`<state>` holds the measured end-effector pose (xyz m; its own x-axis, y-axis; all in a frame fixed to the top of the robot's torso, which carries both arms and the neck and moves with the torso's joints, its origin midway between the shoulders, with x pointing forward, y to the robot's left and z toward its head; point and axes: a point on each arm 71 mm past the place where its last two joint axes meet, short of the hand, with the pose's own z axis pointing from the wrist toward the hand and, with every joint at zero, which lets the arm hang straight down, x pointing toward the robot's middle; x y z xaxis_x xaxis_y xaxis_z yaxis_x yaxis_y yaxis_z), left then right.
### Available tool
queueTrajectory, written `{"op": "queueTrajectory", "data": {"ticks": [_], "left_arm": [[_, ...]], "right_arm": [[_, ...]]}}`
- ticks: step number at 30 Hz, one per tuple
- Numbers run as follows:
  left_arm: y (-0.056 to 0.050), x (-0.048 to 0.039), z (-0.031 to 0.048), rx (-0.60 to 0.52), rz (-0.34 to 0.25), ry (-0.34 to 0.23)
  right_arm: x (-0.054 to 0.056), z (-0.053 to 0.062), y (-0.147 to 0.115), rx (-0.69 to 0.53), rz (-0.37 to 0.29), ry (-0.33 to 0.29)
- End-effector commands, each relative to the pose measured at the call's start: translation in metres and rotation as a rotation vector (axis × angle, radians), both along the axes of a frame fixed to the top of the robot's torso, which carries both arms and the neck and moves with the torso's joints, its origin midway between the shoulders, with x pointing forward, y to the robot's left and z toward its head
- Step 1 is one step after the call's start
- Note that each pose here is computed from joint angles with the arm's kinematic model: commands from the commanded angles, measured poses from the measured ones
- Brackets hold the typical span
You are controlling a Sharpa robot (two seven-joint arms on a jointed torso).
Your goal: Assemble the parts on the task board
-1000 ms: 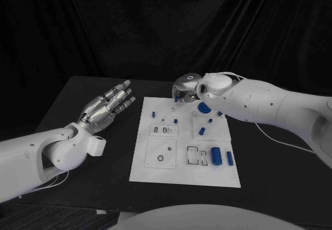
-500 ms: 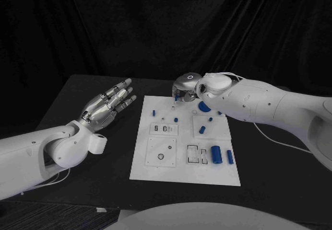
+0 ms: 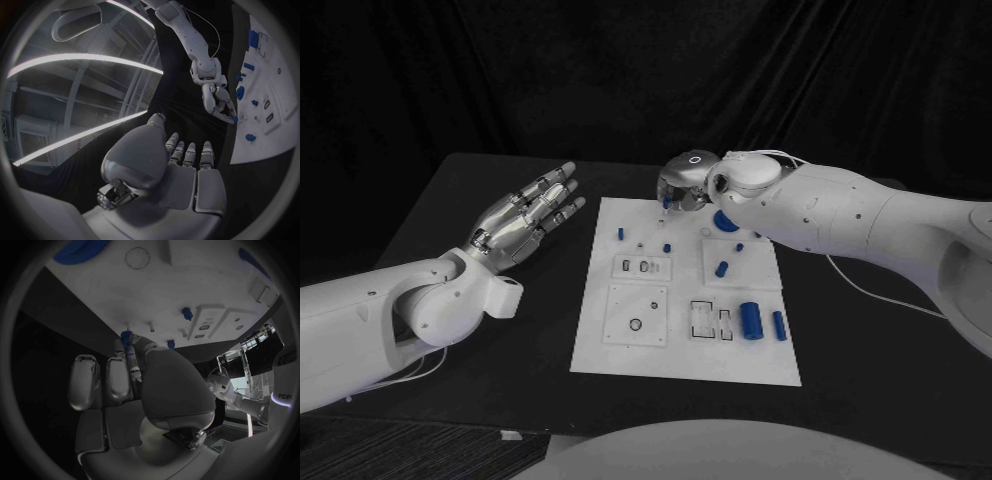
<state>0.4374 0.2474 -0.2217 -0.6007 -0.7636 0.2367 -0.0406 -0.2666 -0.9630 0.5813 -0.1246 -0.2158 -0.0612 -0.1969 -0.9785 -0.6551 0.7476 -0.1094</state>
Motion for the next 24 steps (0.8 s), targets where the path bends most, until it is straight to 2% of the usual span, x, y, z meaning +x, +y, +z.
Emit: {"op": "queueTrajectory", "data": {"ticks": [1,24], "left_arm": [[-0.0023,0.0003,0.0021,-0.014,-0.021,-0.003],[-0.0049,0.0013,0.0005,-0.013,-0.043,0.012]], "right_arm": [[-0.0004,-0.0013,0.0007,0.000,-0.004,-0.002],[-0.0008,-0.0085,0.0004,-0.021,-0.031,0.030]]}}
